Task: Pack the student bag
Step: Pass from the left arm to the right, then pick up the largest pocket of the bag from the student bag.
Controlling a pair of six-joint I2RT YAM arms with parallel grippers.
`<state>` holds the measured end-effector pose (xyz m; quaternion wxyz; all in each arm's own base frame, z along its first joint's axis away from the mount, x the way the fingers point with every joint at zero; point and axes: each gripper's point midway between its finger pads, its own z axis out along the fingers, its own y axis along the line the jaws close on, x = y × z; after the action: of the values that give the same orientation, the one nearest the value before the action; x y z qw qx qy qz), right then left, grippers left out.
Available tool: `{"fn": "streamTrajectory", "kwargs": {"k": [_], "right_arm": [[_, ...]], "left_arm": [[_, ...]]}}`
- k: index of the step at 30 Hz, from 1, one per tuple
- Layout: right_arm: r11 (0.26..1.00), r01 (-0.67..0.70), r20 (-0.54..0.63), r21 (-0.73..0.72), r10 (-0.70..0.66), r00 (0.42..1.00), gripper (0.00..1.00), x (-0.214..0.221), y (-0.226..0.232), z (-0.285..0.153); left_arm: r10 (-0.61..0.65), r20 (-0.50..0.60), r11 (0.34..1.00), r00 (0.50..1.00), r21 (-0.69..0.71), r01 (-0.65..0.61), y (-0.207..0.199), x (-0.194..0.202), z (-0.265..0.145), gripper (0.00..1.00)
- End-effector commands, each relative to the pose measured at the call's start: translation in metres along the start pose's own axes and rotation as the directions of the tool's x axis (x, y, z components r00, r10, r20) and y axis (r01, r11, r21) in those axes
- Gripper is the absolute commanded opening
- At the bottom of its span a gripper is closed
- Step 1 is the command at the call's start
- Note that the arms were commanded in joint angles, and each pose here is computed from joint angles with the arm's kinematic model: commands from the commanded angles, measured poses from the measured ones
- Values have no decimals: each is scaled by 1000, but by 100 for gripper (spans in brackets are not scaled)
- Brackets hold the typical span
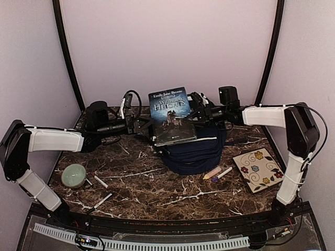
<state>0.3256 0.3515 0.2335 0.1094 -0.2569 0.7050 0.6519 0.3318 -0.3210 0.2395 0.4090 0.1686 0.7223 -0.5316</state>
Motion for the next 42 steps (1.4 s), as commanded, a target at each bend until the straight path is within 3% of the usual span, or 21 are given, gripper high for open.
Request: {"fn": "streamTrajectory", "kwargs": {"k": [1, 2, 3, 4, 11, 17, 22, 27, 35, 42], "right_arm": [[981, 186, 102, 59, -191, 976, 0, -34, 38, -53], [987, 139, 112, 77, -147, 983, 0, -34, 39, -65], [947, 270, 125, 176, -294, 948, 0, -41, 31, -77], [934, 280, 133, 223, -313, 940, 0, -42, 28, -90], [861, 271, 189, 431, -380, 906, 0, -35, 28, -172], [795, 228, 182, 562, -388, 904, 0, -5, 26, -215], [747, 202, 173, 633, -391, 904, 0, 21, 25, -235], [744, 126, 230, 656, -357, 906, 0, 40, 19, -258], [751, 83, 271, 655, -336, 902, 0, 50, 13, -272], [761, 68, 290, 645, -327, 899, 0, 52, 8, -273]], "left_arm": [[127, -42, 990, 991, -61, -130, 2, -3, -8, 67], [146, -62, 986, 987, -66, -150, 4, -1, -7, 67], [163, -88, 983, 983, -66, -169, 4, 2, -4, 67], [191, -111, 978, 975, -64, -199, 4, 5, -2, 67], [384, -266, 919, 884, 21, -393, -14, 37, 35, 62], [579, -385, 797, 719, 79, -599, -28, 72, 79, 62], [640, -478, 740, 601, 174, -650, -30, 115, 114, 58], [644, -496, 741, 583, 212, -638, -26, 127, 141, 47], [628, -550, 760, 551, 281, -586, -12, 155, 162, 55], [585, -583, 775, 564, 197, -601, 13, 163, 175, 53]]}}
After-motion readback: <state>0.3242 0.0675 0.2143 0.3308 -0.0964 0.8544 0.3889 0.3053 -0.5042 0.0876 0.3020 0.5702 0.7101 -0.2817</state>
